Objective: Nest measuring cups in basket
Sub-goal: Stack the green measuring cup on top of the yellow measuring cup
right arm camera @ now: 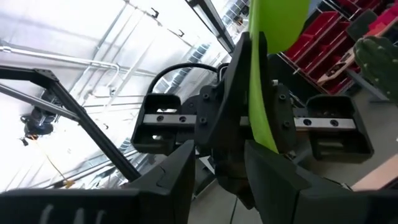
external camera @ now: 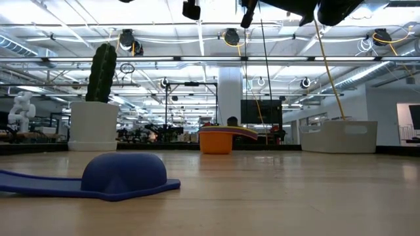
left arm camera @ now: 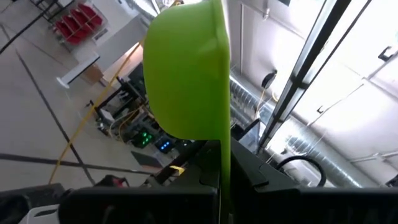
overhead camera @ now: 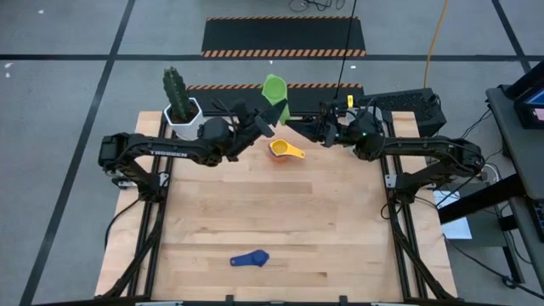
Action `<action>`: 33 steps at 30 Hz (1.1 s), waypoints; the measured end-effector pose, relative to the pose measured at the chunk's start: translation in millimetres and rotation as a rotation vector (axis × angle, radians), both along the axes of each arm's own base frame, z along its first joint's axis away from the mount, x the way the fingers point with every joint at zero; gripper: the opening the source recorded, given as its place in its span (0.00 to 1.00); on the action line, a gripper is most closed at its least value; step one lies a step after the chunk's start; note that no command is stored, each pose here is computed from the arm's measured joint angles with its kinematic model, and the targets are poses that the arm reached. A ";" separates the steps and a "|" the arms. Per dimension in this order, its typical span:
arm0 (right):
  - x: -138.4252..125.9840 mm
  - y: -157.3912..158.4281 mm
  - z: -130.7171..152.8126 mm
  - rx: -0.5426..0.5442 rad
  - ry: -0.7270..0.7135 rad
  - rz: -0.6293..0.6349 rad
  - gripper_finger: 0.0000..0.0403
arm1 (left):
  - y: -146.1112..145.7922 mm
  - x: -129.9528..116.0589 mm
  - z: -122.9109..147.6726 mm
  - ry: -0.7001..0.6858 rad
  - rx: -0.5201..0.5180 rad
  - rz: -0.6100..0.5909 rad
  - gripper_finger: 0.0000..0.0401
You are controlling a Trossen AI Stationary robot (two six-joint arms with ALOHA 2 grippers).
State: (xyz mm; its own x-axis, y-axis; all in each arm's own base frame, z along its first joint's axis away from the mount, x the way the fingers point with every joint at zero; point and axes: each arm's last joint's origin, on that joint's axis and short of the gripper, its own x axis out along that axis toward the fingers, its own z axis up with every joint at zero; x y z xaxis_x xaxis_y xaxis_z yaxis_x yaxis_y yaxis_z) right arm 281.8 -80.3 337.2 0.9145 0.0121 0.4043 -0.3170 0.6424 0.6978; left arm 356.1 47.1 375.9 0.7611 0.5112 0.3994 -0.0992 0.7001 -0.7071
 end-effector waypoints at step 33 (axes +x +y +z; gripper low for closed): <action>1.2 1.1 -1.2 -0.059 0.007 -0.055 0.33 | -4.3 -3.5 8.1 -0.104 -0.002 -0.079 0.02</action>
State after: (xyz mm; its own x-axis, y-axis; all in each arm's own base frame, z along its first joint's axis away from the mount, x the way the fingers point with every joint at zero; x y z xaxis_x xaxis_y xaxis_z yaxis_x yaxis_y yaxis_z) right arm 283.1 -79.1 336.0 0.9173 -0.0145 0.3979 -0.2755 0.6985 0.6605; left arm 352.6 42.8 384.1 0.7536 0.4522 0.4771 0.0301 0.7013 -0.7122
